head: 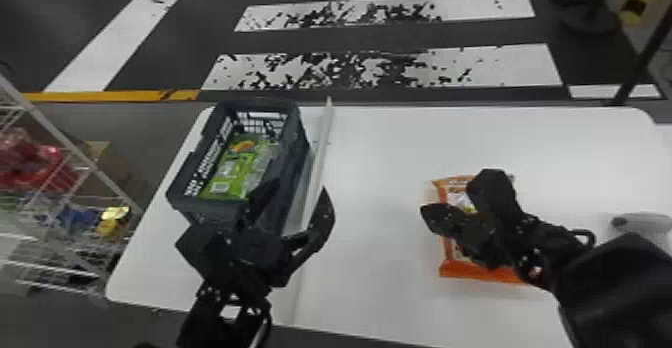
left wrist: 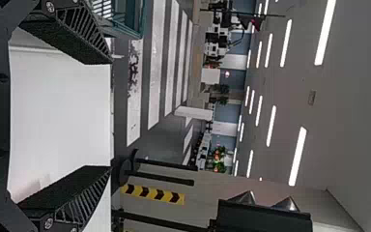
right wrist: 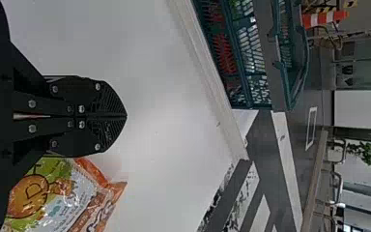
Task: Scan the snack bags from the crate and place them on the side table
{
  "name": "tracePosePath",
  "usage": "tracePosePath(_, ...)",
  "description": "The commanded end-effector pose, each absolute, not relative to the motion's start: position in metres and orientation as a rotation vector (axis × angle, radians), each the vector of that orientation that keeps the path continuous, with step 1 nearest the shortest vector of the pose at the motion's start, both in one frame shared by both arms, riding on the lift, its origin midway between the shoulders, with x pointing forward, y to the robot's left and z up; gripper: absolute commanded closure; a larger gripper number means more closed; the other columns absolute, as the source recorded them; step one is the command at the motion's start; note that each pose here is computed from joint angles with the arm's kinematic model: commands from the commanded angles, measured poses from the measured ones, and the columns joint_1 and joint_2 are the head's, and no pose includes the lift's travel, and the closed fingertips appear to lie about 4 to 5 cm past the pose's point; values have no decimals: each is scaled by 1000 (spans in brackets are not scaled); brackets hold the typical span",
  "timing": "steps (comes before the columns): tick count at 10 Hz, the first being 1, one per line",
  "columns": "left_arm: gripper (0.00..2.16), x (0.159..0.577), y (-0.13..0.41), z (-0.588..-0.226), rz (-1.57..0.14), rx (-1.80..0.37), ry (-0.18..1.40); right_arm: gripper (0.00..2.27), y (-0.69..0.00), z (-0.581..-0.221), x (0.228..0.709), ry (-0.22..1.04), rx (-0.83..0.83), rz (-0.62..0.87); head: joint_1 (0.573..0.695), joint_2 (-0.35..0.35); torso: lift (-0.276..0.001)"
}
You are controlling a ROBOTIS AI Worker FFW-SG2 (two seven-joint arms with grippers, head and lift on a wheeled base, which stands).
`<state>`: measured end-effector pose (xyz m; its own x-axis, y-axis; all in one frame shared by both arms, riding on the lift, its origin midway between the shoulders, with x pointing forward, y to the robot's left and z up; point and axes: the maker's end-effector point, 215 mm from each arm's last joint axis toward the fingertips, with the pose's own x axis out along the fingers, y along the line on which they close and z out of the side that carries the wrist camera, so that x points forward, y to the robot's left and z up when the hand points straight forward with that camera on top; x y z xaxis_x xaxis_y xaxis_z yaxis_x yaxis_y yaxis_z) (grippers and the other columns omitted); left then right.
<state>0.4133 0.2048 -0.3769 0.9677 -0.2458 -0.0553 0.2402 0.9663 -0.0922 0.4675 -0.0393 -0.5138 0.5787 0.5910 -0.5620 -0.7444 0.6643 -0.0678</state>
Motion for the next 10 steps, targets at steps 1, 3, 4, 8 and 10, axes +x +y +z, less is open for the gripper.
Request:
tracePosePath(1, 100, 414, 205, -377, -245, -81, 66, 2256, -40, -527, 476, 548, -352, 797, 695, 208, -50)
tracePosePath(3, 100, 412, 203, -377, -247, -82, 70, 2253, -54, -542, 489, 578, -412, 773, 695, 202, -50)
tracePosePath(4, 100, 412, 203, -378, -246, -82, 72, 2253, -62, -549, 492, 592, -438, 761, 695, 191, -50)
tracePosePath(8, 100, 411, 203, -380, -245, -83, 78, 2253, -98, -556, 495, 618, -464, 725, 695, 151, -50)
tracePosePath(10, 100, 411, 204, -381, -245, -81, 79, 2256, -115, -555, 499, 624, -469, 710, 695, 131, -50)
